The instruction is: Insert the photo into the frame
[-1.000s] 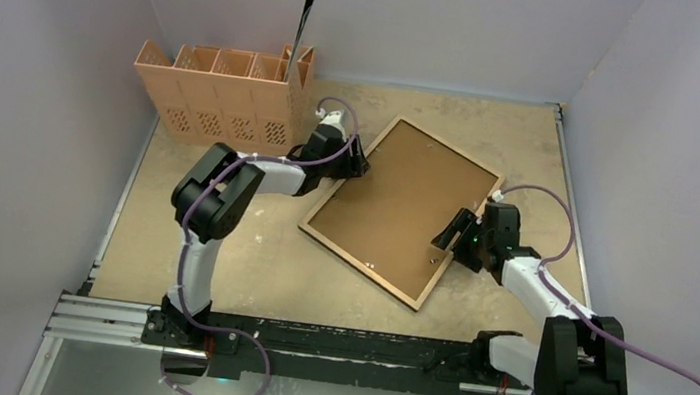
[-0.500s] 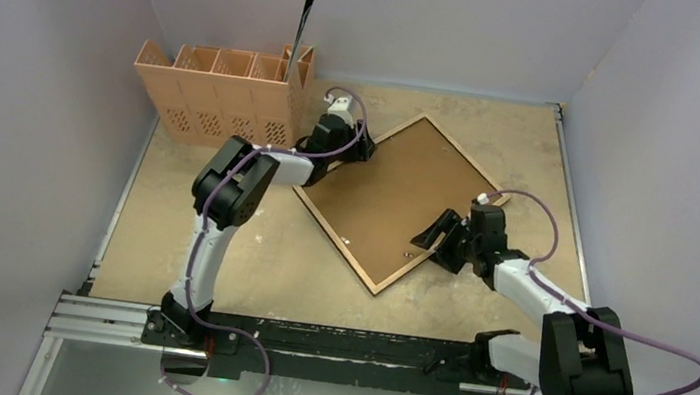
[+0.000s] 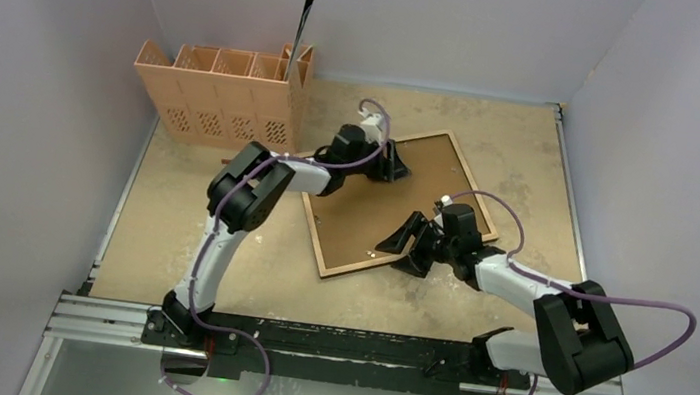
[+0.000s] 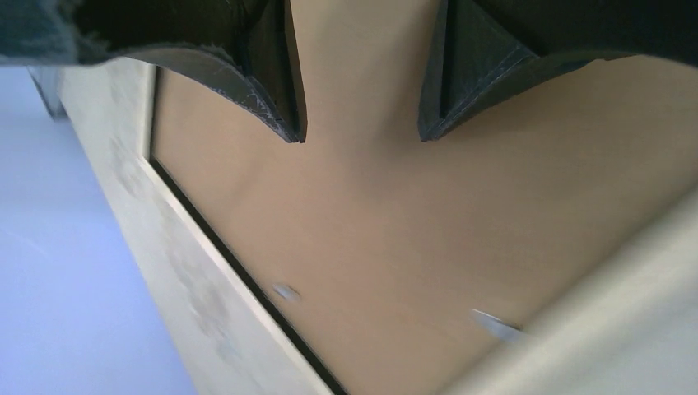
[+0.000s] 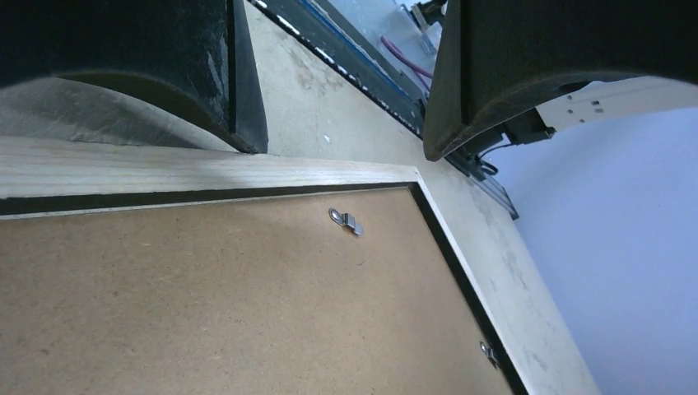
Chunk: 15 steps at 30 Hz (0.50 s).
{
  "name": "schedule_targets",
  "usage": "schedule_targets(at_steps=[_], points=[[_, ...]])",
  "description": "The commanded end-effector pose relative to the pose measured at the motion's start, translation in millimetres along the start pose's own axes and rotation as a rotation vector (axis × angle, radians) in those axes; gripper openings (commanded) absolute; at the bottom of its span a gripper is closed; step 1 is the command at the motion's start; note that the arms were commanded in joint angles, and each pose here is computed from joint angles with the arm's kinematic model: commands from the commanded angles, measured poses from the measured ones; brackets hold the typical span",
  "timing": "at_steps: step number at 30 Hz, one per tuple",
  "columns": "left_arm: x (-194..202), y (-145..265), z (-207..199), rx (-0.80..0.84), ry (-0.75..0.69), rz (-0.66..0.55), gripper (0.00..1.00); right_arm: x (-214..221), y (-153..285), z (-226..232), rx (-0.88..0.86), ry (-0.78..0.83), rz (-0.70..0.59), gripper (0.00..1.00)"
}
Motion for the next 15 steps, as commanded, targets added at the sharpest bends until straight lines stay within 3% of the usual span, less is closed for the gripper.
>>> schedule_targets(at_steps=[1, 7, 15], points=[[59, -3, -47, 0.165, 0.08, 0.228, 0.55, -21, 3, 57, -0.218, 0.143, -0.109, 0.72], [26, -8, -57, 0.163, 0.045, 0.172, 0.56, -12, 7, 47, -0.176, 0.191, -0.065, 0.75], [-26, 22, -68, 0.071, -0.039, 0.1, 0.56, -16, 35, 66, -0.183, 0.288, -0.178, 0.75]])
Point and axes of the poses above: each gripper's point midway between its finger pads, its own y axis back along the fingers, its own z axis along the line the jaws close on, x = y × z, the point moved 5 cm from there along y, back along the fingers, and after that the axes turned 7 degrees about -y, right-handed, at the moved point
